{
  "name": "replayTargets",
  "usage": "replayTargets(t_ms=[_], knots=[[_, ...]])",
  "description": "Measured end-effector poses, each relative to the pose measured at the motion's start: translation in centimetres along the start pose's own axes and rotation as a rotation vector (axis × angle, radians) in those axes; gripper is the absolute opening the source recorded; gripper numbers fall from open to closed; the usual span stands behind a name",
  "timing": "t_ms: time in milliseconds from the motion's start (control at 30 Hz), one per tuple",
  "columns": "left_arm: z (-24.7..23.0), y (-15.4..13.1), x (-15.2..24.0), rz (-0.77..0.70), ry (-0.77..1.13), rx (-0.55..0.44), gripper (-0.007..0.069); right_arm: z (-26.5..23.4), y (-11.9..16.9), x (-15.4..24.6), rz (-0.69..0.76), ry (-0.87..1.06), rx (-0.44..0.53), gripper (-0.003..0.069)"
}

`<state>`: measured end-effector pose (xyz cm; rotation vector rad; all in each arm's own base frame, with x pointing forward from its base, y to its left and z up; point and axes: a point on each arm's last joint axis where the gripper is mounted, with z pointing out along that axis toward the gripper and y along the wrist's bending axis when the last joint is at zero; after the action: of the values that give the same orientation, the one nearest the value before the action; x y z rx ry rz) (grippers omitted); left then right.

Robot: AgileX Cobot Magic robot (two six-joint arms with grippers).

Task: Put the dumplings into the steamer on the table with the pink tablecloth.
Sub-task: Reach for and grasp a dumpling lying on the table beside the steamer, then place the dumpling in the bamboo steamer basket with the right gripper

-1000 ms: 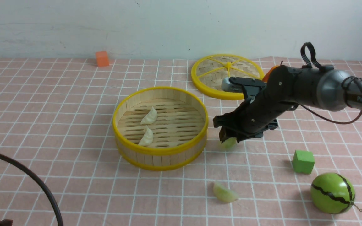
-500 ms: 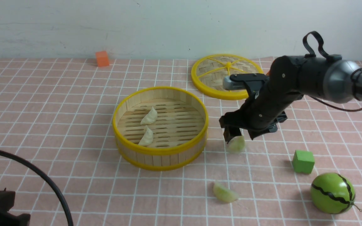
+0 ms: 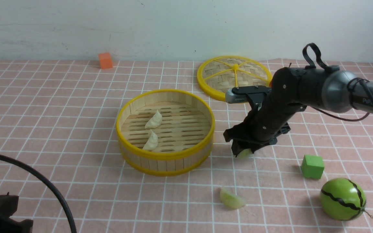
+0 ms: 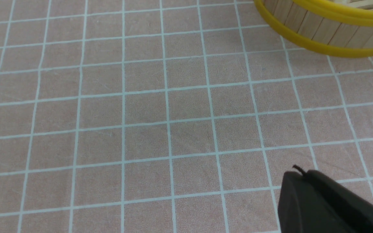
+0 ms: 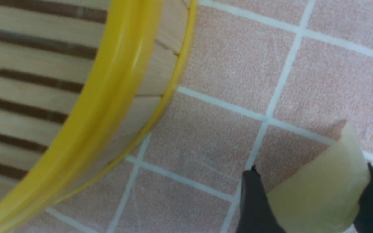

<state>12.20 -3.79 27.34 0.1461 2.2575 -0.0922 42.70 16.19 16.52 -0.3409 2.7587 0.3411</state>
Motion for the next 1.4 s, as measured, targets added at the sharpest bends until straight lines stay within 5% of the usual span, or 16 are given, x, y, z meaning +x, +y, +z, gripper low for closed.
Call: replayTargets(t_ms=[200,533,800,967,1167,1400], knots=[[0.0,0.0,0.0,0.0,-0.005,0.003,-0.0014,-0.9,0.2,0.0,-0.107,0.057,-0.004,0.0192],[0.0,-0.1,-0.1,0.0,-0.01,0.006,-0.0013,-5.4,1.5,-3.3,-0.171,0.029,-0.029,0.0206],[0.0,-0.1,-0.1,0.0,-0.015,0.01,-0.0012,-8.9,5.6,-6.6,-0.219,-0.213,-0.168,0.0203],[0.0,-0.1,-0.2,0.0,-0.019,0.012,-0.0012,-5.2,8.4,-7.1,-0.266,-0.291,-0.199,0.0203],[0.0,-0.1,-0.2,0.0,-0.02,0.013,-0.0012,1.8,7.8,-6.3,-0.241,-0.241,-0.178,0.0199],[0.0,-0.1,-0.1,-0.001,-0.008,0.007,-0.0011,-1.0,8.2,-6.4,-0.313,-0.188,-0.159,0.0465]])
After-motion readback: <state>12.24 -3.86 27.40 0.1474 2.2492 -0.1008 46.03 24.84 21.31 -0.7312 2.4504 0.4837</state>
